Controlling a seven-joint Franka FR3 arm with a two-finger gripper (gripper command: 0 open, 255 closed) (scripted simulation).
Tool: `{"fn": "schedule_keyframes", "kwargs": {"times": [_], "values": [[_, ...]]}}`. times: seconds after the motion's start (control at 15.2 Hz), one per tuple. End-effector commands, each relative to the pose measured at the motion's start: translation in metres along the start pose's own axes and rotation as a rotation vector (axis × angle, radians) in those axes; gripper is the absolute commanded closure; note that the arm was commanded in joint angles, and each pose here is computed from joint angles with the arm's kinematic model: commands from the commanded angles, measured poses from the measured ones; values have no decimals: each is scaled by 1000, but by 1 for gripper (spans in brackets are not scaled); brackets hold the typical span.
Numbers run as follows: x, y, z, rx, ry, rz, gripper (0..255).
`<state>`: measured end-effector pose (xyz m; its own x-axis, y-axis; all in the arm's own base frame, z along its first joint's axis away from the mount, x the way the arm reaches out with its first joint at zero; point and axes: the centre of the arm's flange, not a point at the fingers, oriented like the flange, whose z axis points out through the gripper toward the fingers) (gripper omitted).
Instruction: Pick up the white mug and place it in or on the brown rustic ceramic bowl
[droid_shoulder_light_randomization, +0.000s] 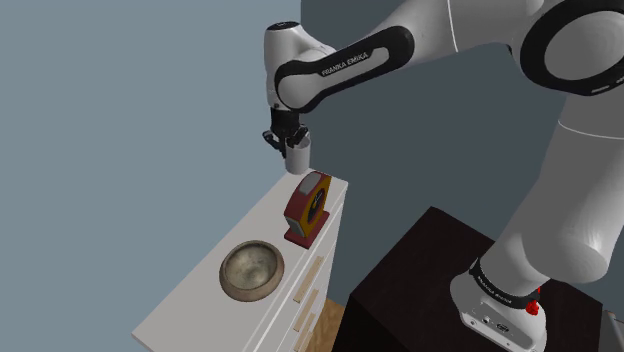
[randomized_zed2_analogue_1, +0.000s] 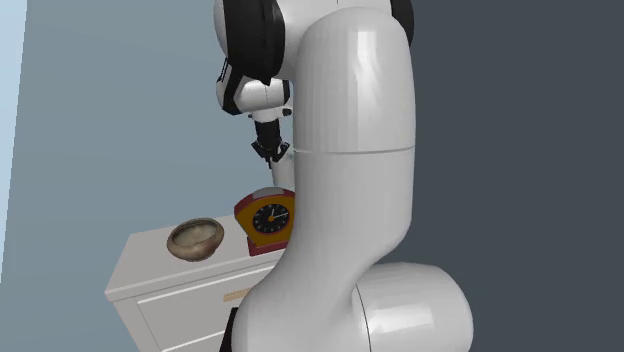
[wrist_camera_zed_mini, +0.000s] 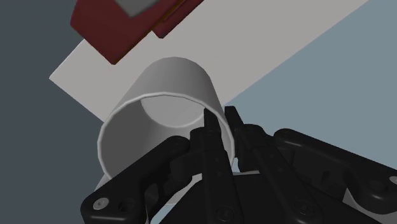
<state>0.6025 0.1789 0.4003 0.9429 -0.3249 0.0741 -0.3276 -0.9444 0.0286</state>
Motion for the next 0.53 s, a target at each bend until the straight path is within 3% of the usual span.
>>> {"fn": "schedule_keyframes", "kwargs": {"times": [0.0, 0.46], "values": [[-21, -22, -4, 0, 0, 1, 255], [-88, -83, -16, 0, 0, 1, 255]]}}
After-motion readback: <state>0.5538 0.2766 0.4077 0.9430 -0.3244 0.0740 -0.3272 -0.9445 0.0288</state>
